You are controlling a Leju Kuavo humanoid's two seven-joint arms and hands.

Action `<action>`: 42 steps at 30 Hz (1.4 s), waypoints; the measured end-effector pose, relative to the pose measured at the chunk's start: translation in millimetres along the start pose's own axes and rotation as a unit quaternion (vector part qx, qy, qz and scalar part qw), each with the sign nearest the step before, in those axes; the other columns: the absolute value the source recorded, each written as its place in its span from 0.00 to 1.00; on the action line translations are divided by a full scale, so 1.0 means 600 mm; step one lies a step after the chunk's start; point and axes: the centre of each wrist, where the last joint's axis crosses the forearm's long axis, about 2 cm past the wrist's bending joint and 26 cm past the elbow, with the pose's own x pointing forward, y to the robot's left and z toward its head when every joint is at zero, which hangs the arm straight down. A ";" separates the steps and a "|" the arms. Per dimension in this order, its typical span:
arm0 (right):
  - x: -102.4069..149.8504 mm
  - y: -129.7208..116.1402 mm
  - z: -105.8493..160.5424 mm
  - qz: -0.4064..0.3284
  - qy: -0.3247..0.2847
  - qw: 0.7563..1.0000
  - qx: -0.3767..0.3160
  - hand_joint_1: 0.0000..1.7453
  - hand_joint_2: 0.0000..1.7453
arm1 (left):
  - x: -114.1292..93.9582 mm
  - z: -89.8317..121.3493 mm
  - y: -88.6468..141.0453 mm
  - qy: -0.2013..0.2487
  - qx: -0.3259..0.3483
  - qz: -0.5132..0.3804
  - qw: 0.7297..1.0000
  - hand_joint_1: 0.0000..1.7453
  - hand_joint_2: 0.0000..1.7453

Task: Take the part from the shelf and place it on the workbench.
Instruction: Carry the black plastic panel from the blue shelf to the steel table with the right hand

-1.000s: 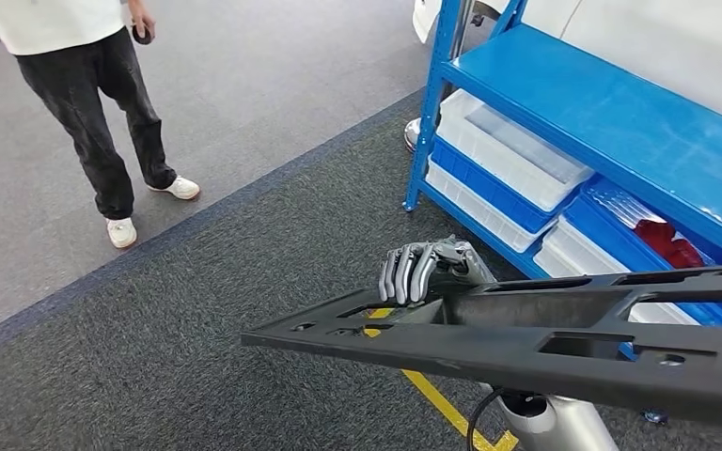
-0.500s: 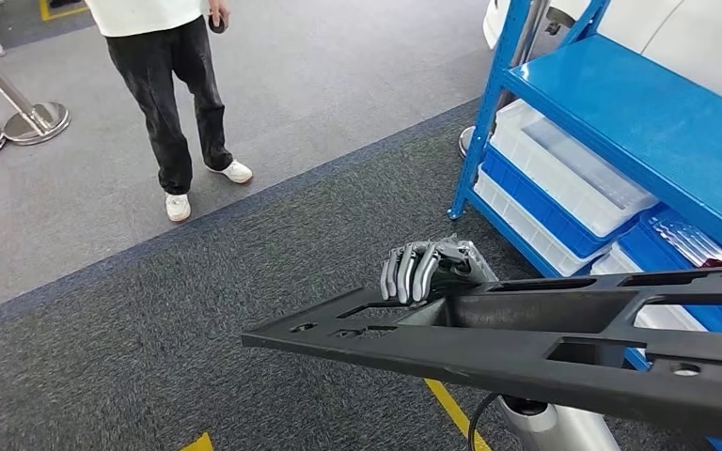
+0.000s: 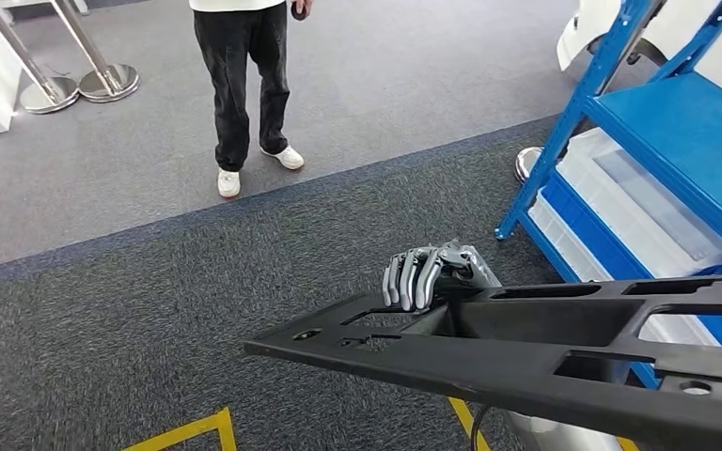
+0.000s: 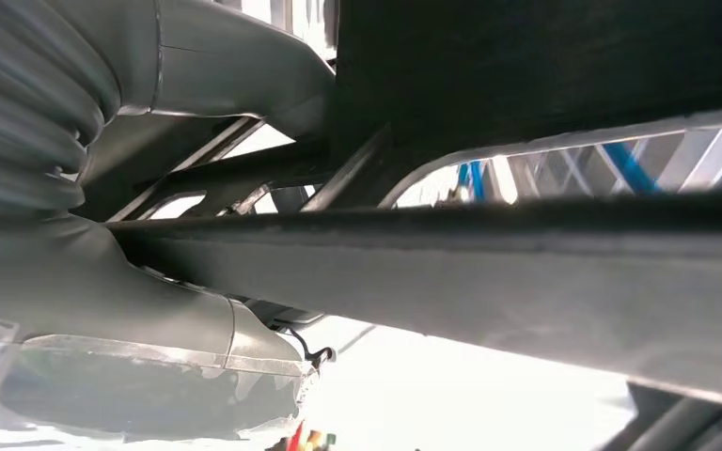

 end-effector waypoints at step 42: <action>0.003 -0.009 -0.013 0.007 -0.001 1.000 0.015 0.75 1.00 | 0.002 0.000 0.000 -0.001 0.004 0.004 1.000 0.00 1.00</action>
